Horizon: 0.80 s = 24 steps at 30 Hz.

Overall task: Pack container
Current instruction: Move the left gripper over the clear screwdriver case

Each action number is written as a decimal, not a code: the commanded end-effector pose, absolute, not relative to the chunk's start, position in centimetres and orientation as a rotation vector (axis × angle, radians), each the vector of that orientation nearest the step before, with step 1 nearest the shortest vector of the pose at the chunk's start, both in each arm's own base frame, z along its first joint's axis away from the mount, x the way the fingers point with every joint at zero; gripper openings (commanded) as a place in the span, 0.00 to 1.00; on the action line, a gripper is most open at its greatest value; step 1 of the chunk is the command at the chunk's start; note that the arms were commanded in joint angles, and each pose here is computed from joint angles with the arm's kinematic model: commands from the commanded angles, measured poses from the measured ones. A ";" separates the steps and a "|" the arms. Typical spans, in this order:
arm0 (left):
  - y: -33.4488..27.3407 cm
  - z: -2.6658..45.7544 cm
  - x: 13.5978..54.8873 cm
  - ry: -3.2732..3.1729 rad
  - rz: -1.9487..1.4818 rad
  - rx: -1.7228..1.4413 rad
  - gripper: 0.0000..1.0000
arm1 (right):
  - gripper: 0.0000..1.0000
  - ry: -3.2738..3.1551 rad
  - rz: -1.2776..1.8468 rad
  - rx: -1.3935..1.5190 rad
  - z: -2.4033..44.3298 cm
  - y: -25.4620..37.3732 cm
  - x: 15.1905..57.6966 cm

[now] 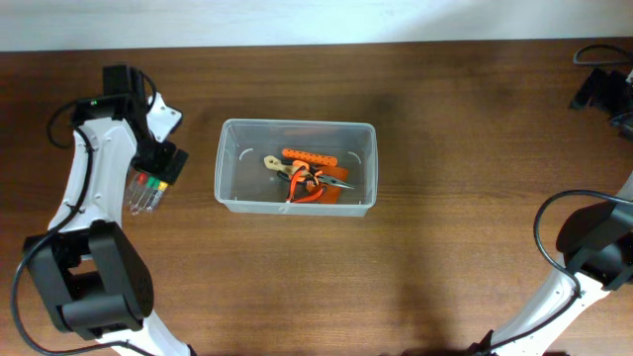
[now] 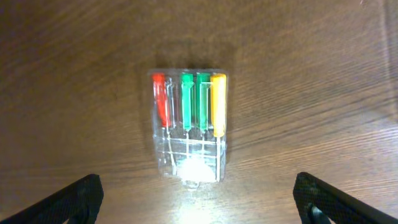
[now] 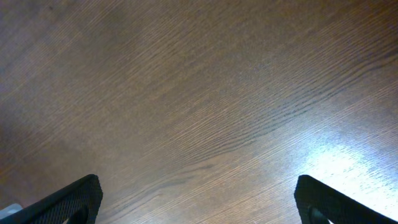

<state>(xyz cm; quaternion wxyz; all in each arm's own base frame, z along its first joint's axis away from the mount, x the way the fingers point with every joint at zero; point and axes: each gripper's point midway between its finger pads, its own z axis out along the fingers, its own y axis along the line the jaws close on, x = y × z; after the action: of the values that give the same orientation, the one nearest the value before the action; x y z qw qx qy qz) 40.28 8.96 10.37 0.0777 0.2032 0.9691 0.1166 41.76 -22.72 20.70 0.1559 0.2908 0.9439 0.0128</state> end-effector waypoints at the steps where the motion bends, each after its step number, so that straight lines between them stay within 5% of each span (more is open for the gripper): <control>1: 9.7 9.2 40.0 2.916 0.305 0.627 0.99 | 0.99 2.701 0.046 0.840 20.7 -22.5 41.8; 24: 12.3 2.2 40.1 3.047 0.273 0.545 1.00 | 0.99 2.701 0.046 0.840 20.7 -22.5 41.8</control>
<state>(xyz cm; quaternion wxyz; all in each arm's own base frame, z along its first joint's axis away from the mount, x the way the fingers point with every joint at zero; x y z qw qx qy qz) 40.40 11.85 3.61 0.0358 0.1719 0.9811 0.0813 41.76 -22.72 20.70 0.1559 0.2908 0.9439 0.0128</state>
